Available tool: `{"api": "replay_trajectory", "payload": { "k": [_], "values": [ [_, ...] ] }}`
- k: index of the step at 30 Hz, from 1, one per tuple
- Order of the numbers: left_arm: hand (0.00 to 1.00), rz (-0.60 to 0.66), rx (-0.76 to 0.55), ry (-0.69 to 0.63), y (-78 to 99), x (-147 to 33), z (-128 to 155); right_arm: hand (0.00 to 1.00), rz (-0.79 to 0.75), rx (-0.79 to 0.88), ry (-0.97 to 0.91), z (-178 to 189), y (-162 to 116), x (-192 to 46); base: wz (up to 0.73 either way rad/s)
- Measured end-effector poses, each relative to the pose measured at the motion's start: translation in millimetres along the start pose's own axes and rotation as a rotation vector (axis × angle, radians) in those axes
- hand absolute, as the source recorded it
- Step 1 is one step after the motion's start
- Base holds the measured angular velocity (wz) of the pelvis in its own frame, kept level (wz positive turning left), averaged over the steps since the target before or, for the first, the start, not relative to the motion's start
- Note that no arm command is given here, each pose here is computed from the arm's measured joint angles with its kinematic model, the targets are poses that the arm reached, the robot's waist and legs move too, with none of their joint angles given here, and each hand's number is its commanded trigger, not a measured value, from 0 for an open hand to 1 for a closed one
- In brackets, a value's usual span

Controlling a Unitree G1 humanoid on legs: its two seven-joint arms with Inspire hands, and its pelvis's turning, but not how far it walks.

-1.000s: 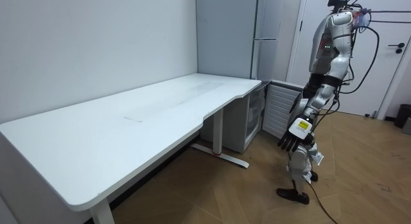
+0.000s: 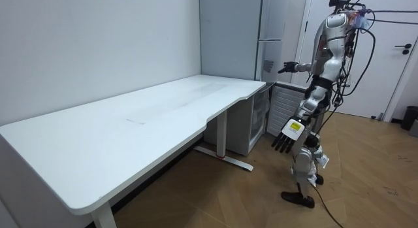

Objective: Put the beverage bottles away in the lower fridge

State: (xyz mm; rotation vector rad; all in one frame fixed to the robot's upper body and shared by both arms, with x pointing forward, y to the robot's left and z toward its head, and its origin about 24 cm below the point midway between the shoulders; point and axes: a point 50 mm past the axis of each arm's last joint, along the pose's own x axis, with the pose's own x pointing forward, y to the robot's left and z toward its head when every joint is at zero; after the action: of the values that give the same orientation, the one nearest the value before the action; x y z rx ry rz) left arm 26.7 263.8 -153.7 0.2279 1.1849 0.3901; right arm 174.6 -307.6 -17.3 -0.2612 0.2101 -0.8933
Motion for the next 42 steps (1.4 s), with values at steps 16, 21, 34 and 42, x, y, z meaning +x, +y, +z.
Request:
{"api": "replay_trajectory", "payload": {
  "k": [16,21,34,42],
  "values": [
    [0.00,0.004,0.009,-0.009,4.2,-4.7,-4.5,0.00,-0.262,0.079,-0.005,8.7,-31.9,10.1,-0.03],
    [0.00,0.015,-0.003,-0.014,6.7,-4.1,-2.4,0.00,-0.314,0.105,0.018,7.3,-39.9,12.8,0.00],
    [0.00,-0.023,0.074,0.020,11.4,-0.7,1.9,0.00,-0.422,0.144,0.093,8.3,-74.1,34.5,-0.12],
    [0.00,-0.001,0.075,-0.053,21.2,2.2,24.7,0.00,-0.396,0.183,0.166,3.5,-65.0,43.7,-0.24]
  ]
}}
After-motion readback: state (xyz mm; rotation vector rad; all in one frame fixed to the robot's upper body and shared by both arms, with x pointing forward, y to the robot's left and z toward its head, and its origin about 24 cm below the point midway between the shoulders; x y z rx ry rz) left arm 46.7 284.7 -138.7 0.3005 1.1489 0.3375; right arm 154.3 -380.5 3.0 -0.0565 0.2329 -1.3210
